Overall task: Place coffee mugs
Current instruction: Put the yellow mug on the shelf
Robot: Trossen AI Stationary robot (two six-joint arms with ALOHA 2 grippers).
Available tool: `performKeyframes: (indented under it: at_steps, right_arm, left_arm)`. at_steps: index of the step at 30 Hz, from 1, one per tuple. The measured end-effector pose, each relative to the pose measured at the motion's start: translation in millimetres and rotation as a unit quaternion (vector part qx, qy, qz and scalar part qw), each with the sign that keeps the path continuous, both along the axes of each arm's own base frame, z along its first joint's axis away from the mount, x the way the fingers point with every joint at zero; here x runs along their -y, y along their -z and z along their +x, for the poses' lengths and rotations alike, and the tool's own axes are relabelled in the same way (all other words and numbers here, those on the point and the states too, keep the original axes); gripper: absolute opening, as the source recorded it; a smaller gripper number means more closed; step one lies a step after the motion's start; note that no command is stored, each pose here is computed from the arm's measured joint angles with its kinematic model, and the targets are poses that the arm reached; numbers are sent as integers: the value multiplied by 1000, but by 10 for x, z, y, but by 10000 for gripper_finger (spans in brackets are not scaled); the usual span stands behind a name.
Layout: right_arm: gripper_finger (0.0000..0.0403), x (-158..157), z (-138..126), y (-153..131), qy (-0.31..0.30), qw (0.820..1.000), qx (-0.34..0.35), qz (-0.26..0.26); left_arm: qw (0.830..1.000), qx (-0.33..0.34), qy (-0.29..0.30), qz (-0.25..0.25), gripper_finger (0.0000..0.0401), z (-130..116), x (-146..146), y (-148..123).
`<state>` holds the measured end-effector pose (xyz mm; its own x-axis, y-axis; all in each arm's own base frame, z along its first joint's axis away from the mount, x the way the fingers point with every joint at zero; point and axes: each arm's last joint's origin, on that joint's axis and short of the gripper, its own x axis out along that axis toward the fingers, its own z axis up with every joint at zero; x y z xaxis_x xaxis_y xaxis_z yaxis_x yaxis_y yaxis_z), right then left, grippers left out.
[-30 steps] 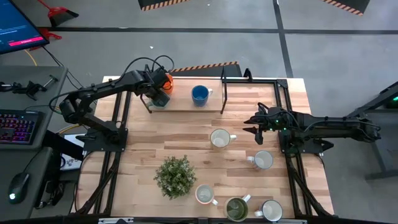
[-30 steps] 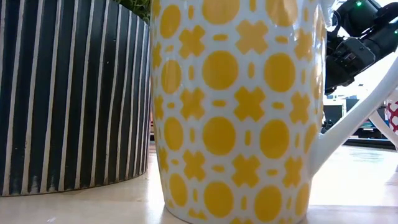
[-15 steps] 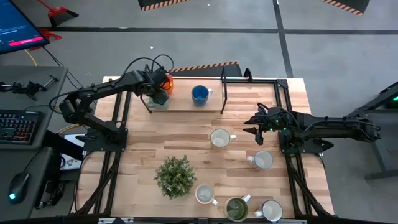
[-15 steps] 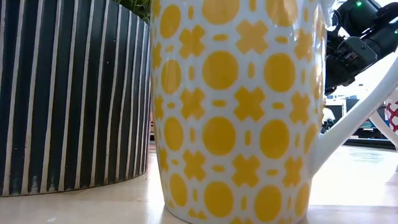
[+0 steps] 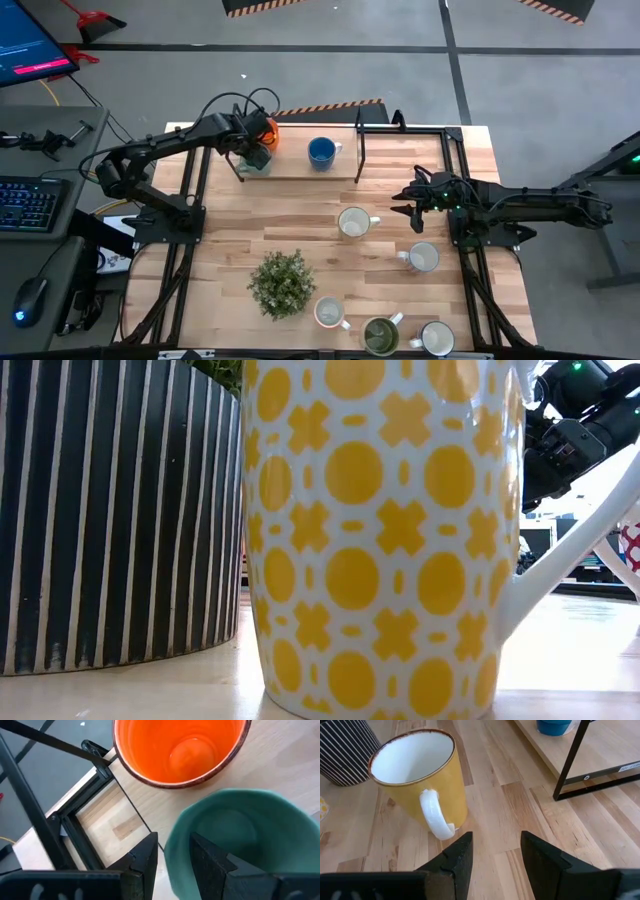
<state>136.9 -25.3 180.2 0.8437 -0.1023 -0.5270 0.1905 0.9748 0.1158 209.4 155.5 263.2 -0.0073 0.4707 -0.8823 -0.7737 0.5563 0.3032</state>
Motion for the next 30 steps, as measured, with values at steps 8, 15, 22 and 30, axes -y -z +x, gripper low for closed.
performKeyframes:
  at_steps: [8,15,22,30]
  right_arm:
    - [147,-2,-6,8,0,1000,-5,3]
    - [147,-5,-16,25,2,1000,-15,12]
    - [147,-5,-16,24,2,1000,-14,11]
    - [147,-4,-16,24,2,1000,-14,11]
  left_arm:
    - [1000,7,6,16,102,19,-17,-339]
    - [999,2,33,-41,102,-2,76,-422]
    - [991,-3,51,-124,102,-12,257,-433]
    - [977,43,80,-194,102,103,485,-516]
